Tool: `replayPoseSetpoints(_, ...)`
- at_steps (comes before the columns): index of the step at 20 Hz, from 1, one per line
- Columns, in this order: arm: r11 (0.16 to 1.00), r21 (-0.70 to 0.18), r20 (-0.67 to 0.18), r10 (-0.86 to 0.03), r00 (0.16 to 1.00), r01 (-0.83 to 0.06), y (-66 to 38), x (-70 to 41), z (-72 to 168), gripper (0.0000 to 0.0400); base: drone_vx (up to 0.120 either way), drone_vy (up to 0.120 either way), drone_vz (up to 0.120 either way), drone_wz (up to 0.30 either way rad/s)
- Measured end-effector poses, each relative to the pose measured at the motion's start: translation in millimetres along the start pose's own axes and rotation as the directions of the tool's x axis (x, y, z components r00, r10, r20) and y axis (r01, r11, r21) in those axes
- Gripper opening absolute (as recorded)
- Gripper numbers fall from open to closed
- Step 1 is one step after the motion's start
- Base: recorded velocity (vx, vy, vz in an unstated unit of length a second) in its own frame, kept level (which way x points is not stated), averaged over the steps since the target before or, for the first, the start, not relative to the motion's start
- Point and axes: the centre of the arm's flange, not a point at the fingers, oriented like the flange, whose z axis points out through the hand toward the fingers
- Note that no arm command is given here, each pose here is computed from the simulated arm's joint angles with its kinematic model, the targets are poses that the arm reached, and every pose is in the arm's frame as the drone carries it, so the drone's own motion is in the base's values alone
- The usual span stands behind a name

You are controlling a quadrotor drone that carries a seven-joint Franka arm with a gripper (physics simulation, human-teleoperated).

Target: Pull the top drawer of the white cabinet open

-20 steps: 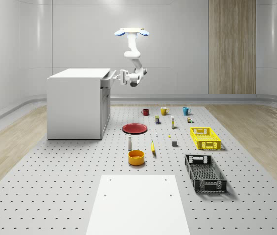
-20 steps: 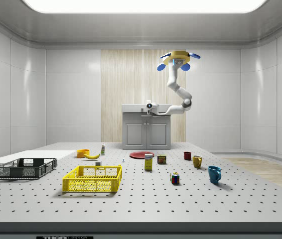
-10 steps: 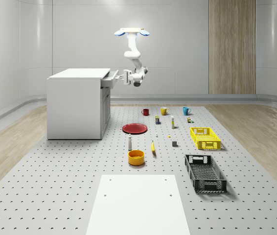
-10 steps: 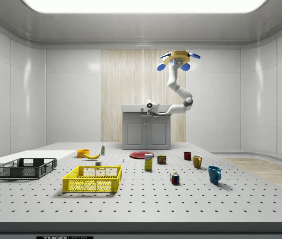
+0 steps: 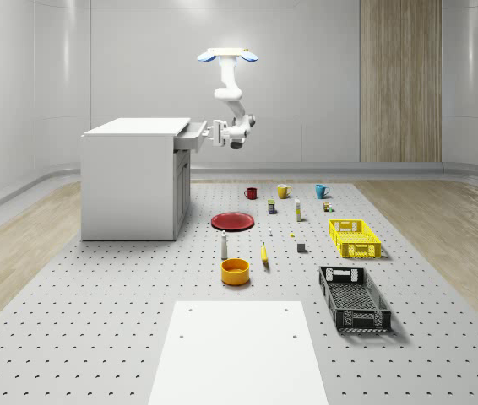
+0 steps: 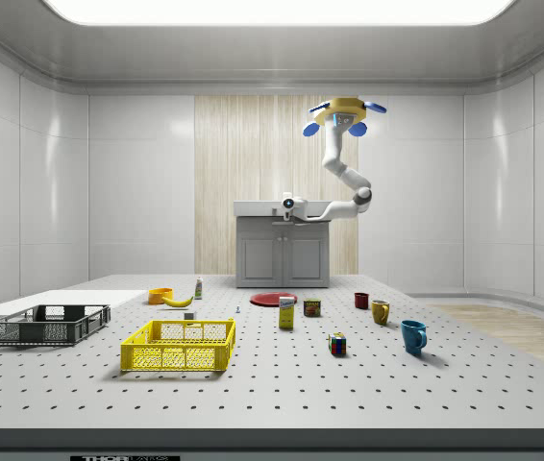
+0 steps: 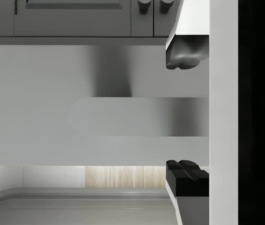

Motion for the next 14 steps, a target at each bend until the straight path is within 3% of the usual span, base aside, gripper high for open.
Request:
replayPoseSetpoints(1, 1.0, 0.0, 0.0, 0.0, 1.0, 0.0, 0.0, 0.0, 1.9, 0.0294, 0.0, 0.0, 0.0, 0.0)
replayPoseSetpoints(3, 1.0, 0.0, 0.0, 0.0, 1.0, 0.0, 0.0, 0.1, 4.6, 0.022, 0.0, 0.0, 0.0, 0.0)
replayPoseSetpoints(6, 1.0, 0.0, 0.0, 0.0, 1.0, 0.0, 0.0, 0.1, 7.0, 0.0159, 0.0, 0.0, 0.0, 0.0)
replayPoseSetpoints(10, 1.0, 0.0, 0.0, 0.0, 1.0, 0.0, 0.0, 0.1, -0.5, 0.0125, 0.0, 0.0, 0.0, 0.0)
replayPoseSetpoints(14, 1.0, 0.0, 0.0, 0.001, 1.0, -0.001, 0.1, 0.0, -14.4, 0.0116, 0.0, 0.0, 0.0, 0.0)
